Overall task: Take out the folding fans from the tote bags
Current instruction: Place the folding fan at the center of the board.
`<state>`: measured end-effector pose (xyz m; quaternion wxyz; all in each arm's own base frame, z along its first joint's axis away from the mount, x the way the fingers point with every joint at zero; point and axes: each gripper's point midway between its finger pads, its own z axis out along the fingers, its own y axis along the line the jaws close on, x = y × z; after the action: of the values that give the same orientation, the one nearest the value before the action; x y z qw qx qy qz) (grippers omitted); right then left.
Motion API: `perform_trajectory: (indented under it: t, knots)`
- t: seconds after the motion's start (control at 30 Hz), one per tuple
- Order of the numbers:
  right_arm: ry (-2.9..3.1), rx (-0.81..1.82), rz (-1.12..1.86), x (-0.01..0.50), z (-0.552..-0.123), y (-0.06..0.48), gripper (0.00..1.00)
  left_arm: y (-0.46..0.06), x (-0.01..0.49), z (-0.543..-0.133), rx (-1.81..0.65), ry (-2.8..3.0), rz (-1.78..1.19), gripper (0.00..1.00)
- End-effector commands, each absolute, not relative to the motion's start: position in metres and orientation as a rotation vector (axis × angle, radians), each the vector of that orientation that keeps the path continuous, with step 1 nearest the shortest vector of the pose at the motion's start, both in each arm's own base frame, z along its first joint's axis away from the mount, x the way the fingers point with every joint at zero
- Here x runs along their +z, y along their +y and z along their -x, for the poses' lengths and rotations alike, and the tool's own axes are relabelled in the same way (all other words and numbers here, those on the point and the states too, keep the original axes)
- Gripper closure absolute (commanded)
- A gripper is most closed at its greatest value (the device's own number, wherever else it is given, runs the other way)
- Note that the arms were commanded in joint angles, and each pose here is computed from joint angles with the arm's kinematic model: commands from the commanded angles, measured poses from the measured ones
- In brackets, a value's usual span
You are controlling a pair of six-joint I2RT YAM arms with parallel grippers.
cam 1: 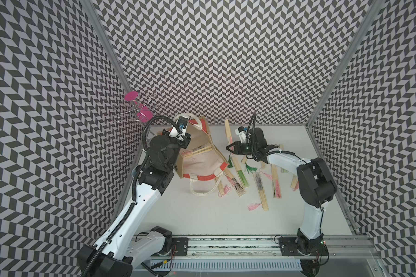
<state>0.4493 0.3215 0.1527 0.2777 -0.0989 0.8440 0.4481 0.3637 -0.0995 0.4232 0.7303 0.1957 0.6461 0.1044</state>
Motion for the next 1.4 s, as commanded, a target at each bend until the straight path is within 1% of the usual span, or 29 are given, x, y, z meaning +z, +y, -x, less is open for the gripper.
perform_trajectory:
  t: [0.0,0.23,0.47,0.6,0.77,1.0,1.1,1.2,1.3,1.37]
  knots:
    - [2.243,1.268,0.29,0.156,-0.464,0.338,1.0,-0.097,0.457,-0.351,0.214,1.31,-0.396,1.0]
    - [2.342,1.393,0.266,0.108,-0.476,0.361,1.0,-0.096,0.457,-0.351,0.218,1.308,-0.395,1.0]
    - [2.434,1.333,0.246,0.077,-0.482,0.371,1.0,-0.094,0.455,-0.351,0.235,1.31,-0.39,1.0]
    - [2.493,1.301,0.225,0.06,-0.483,0.372,0.96,-0.093,0.456,-0.352,0.241,1.31,-0.39,1.0]
    - [2.544,1.214,0.202,0.044,-0.487,0.366,0.81,-0.094,0.455,-0.352,0.245,1.311,-0.395,1.0]
    - [2.597,1.073,0.187,0.025,-0.496,0.357,0.76,-0.095,0.453,-0.355,0.249,1.315,-0.402,1.0]
    - [2.592,1.041,0.187,0.029,-0.498,0.354,0.7,-0.095,0.452,-0.355,0.25,1.315,-0.406,1.0]
    - [2.566,0.985,0.192,0.045,-0.503,0.348,0.65,-0.096,0.451,-0.355,0.251,1.316,-0.413,1.0]
    - [2.533,0.886,0.19,0.073,-0.506,0.336,0.65,-0.098,0.451,-0.355,0.251,1.312,-0.427,1.0]
    - [2.475,0.833,0.184,0.101,-0.505,0.325,0.65,-0.098,0.45,-0.355,0.248,1.312,-0.429,1.0]
